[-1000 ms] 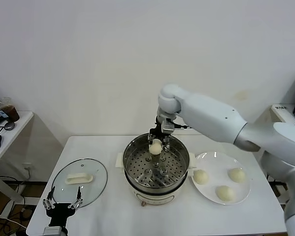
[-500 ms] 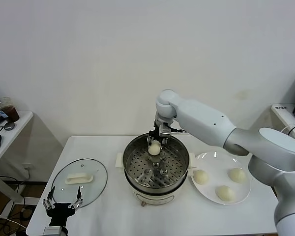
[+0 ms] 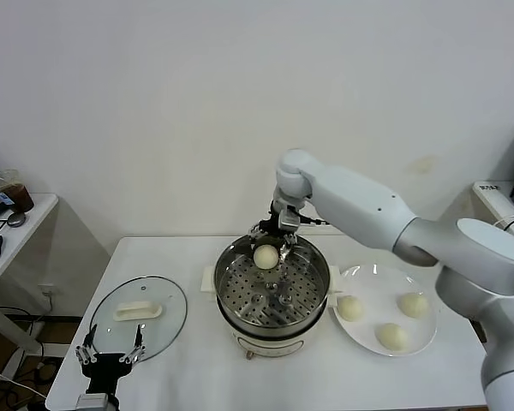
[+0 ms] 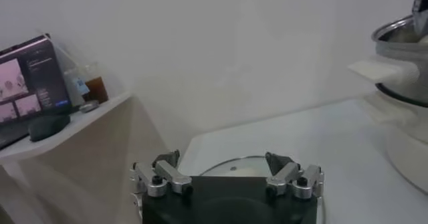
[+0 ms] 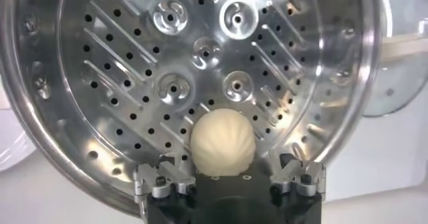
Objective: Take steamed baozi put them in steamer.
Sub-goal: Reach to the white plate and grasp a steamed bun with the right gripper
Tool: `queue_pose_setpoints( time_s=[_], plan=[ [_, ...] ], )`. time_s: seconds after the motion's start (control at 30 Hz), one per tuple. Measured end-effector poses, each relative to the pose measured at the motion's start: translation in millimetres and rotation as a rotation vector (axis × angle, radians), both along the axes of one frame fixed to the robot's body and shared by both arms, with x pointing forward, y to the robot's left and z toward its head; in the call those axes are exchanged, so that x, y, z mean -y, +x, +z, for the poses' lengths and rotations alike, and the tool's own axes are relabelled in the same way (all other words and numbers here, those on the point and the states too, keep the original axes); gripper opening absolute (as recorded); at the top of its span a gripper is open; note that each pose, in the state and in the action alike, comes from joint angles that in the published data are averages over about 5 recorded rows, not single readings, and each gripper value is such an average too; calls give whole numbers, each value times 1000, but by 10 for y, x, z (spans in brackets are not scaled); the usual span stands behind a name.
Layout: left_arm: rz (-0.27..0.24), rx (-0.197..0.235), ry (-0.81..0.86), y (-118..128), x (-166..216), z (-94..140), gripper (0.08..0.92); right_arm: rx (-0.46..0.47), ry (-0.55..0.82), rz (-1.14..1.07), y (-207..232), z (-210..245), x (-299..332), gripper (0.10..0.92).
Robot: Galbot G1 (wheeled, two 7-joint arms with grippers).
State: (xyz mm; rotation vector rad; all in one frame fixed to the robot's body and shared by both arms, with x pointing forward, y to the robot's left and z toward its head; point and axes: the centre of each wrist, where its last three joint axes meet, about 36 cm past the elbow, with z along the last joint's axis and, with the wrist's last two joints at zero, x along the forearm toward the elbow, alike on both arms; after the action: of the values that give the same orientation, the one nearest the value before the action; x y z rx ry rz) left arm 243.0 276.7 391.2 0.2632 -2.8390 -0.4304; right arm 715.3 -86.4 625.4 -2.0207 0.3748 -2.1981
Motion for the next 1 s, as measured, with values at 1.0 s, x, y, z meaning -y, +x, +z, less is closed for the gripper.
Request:
queue_pose_setpoints(
  time_s=[1.0],
  plan=[
    [-44,-29,-33,17,-42,45,823,-189,120,-1292,-693,448,2340,823]
  ],
)
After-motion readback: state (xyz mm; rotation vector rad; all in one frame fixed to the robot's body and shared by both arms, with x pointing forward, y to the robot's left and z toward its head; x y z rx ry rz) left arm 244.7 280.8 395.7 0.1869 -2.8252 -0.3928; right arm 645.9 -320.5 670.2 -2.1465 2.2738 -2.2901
